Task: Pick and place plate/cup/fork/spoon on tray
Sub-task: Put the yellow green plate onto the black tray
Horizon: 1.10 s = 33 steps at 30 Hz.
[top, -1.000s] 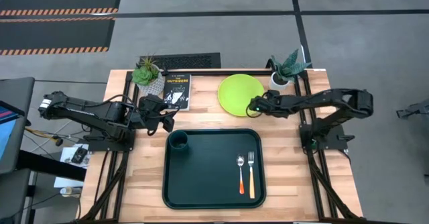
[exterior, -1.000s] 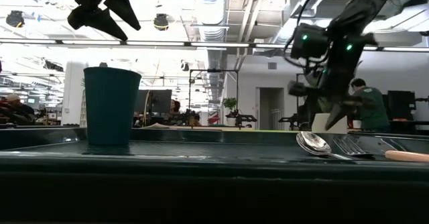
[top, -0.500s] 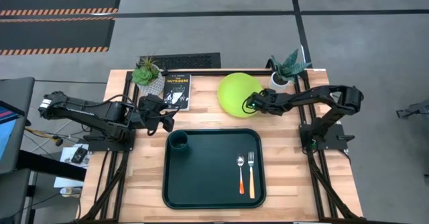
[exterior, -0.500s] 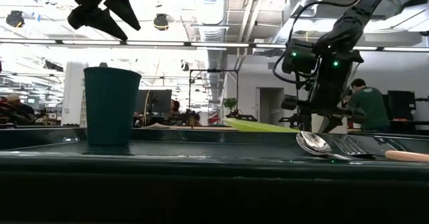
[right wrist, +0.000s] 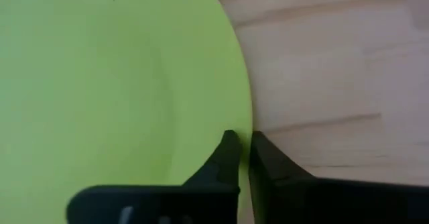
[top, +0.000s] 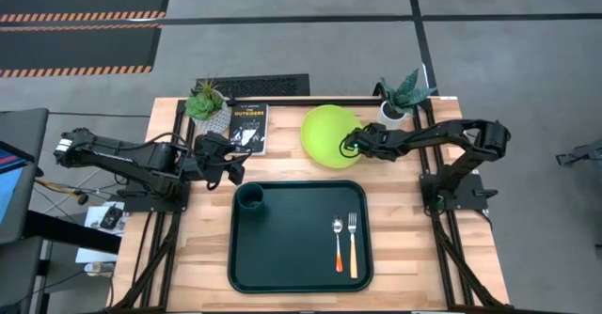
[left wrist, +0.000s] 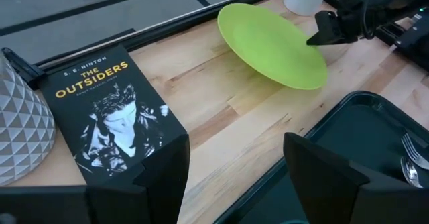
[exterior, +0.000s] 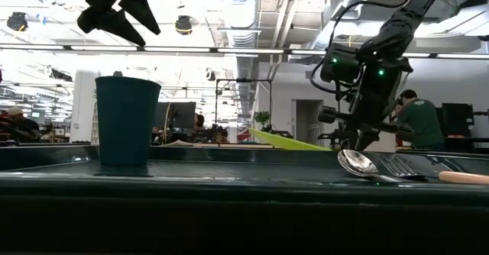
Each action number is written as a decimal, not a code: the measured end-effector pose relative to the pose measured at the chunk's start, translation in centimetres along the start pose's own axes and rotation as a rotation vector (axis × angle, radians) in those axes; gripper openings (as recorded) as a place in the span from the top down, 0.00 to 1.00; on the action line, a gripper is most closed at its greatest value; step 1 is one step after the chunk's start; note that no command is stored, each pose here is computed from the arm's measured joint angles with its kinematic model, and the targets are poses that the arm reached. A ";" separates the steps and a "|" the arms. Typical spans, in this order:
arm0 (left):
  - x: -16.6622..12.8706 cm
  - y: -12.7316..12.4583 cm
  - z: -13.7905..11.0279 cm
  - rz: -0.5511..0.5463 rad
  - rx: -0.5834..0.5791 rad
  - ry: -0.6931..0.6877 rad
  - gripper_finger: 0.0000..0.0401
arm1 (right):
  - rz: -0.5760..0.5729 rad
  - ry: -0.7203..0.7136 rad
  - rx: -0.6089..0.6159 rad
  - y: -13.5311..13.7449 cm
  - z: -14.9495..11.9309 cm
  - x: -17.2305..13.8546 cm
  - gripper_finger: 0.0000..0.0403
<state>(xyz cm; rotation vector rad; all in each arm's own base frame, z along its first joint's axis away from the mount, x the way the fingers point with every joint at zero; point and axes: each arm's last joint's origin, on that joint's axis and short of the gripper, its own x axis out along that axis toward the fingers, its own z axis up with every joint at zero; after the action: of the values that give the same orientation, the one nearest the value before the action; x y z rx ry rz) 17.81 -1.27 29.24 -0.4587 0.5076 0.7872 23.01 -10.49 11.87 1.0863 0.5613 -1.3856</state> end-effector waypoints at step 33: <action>0.0 0.0 0.0 0.010 -0.011 -0.012 0.43 | 0.186 0.123 -0.225 -0.5 2.7 -4.4 0.81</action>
<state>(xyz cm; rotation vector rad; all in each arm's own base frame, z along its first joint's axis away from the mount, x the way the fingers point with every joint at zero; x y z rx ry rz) 17.80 -1.24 29.25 -0.4611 0.4948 0.8022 21.05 -10.59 16.64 1.0179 0.6703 -1.0723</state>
